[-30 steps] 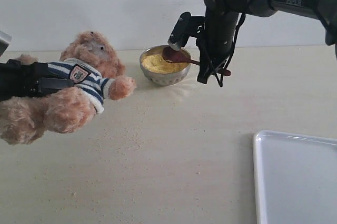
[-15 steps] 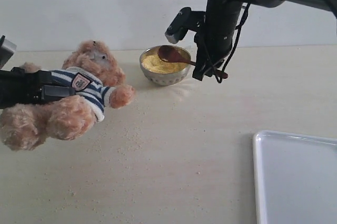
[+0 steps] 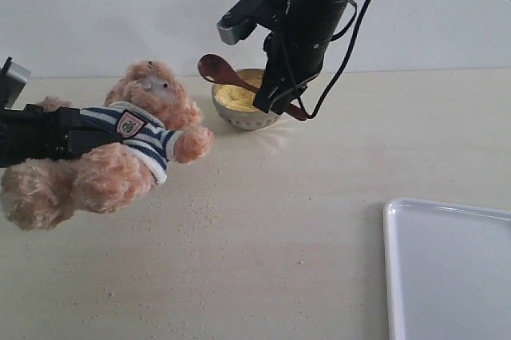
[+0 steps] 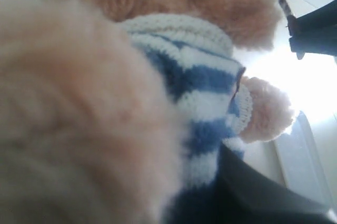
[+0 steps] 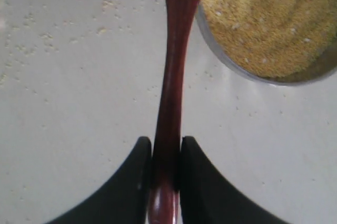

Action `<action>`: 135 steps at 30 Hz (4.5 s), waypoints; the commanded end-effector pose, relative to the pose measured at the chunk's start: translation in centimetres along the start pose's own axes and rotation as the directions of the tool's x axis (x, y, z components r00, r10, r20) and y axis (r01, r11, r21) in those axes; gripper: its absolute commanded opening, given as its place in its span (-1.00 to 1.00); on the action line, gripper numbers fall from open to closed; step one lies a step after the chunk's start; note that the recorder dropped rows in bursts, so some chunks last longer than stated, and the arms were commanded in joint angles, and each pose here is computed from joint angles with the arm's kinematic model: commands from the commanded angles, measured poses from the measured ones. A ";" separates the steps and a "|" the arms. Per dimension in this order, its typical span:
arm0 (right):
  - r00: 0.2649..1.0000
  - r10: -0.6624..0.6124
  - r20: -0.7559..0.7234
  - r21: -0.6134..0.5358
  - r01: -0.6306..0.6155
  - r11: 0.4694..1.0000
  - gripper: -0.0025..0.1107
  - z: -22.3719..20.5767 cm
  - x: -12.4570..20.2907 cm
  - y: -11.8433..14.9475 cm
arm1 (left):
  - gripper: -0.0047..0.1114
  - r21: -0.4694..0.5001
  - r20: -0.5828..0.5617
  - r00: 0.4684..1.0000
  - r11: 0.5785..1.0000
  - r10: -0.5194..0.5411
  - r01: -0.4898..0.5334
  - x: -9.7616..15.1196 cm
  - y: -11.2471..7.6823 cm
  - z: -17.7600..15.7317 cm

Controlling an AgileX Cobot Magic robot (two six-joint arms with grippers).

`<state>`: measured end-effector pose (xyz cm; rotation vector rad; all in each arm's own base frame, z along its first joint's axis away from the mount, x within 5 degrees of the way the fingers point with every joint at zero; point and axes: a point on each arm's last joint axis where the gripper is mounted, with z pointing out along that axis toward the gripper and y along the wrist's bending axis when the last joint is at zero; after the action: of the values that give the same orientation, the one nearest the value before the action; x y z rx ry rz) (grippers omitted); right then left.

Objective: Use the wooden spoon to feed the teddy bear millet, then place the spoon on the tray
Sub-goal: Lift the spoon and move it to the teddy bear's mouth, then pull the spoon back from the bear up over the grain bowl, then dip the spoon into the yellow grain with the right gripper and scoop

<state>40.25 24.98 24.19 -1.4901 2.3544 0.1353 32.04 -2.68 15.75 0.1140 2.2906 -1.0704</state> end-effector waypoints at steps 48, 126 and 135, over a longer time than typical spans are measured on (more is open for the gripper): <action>0.925 -0.368 -0.094 0.434 0.371 0.821 -0.96 -2.8 -6.1 8.2 | -0.83 0.056 0.027 1.000 0.998 -0.015 0.013 -0.3 -0.5 -0.1; 0.959 -0.107 -0.262 0.355 0.199 0.913 -0.96 0.2 1.5 -4.2 | -0.83 0.112 0.125 0.976 0.980 -0.181 0.167 -1.3 -0.8 -0.2; 0.886 -0.264 -0.382 0.549 0.447 0.706 -0.96 2.4 -1.9 -3.6 | -0.83 0.112 0.125 0.976 0.980 -0.181 0.167 -1.3 -0.8 -0.2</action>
<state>44.39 24.42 22.18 -1.6410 2.0744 -0.8145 32.69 -2.87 16.87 -0.0930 2.1782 -1.2197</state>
